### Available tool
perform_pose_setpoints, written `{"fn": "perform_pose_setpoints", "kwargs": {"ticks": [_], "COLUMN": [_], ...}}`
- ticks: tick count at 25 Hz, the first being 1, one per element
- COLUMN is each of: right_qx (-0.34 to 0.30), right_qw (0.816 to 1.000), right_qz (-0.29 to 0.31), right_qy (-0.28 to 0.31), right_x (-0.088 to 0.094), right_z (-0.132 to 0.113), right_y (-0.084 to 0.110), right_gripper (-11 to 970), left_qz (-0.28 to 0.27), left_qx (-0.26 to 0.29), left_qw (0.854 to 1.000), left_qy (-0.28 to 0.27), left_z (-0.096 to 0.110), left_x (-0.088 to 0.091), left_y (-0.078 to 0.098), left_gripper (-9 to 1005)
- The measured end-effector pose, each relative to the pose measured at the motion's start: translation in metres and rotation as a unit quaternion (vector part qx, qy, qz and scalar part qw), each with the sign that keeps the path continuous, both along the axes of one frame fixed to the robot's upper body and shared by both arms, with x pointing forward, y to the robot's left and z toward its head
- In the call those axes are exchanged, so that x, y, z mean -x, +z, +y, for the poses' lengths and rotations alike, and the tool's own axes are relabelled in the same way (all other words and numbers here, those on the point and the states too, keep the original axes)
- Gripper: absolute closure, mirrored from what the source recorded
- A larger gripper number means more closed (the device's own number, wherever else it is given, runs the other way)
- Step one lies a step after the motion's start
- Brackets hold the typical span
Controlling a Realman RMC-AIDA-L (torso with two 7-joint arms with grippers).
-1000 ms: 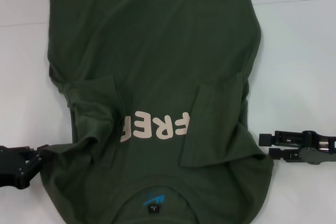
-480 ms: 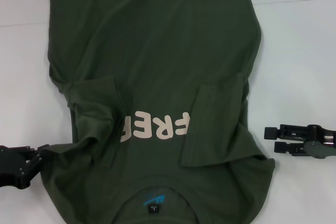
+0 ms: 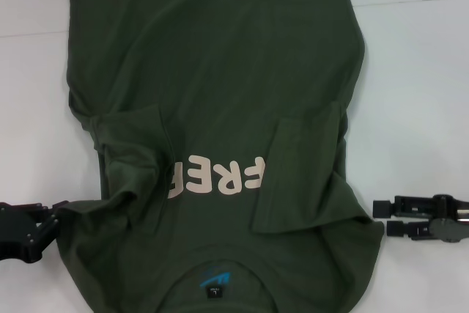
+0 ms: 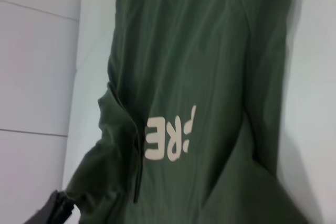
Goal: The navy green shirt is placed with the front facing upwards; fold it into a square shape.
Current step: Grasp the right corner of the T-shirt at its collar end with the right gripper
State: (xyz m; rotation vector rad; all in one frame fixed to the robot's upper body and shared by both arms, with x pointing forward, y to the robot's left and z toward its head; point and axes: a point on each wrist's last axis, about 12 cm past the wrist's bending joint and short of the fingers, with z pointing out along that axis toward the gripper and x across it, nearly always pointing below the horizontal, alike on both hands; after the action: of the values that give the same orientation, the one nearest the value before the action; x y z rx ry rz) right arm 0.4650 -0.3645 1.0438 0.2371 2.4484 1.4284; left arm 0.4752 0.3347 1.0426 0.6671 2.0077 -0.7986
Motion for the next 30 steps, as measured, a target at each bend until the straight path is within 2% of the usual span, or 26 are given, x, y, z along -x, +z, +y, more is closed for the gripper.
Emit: {"fn": "perform_pose_setpoints", "kwargs": {"ticks": [30], "right_qx": [-0.017], "right_qw": [0.999], "right_qz": [0.034], "right_qy": [0.016], "right_x": [0.01], "right_z": [0.013], "right_y": [-0.01], "right_gripper": [35], "left_qz": [-0.01], "left_qx": [-0.003], "left_qw": [1.0], "left_qy": [0.0], "left_z": [-0.001], "left_x": [-0.007], "left_y": [0.004], "left_gripper": [956]}}
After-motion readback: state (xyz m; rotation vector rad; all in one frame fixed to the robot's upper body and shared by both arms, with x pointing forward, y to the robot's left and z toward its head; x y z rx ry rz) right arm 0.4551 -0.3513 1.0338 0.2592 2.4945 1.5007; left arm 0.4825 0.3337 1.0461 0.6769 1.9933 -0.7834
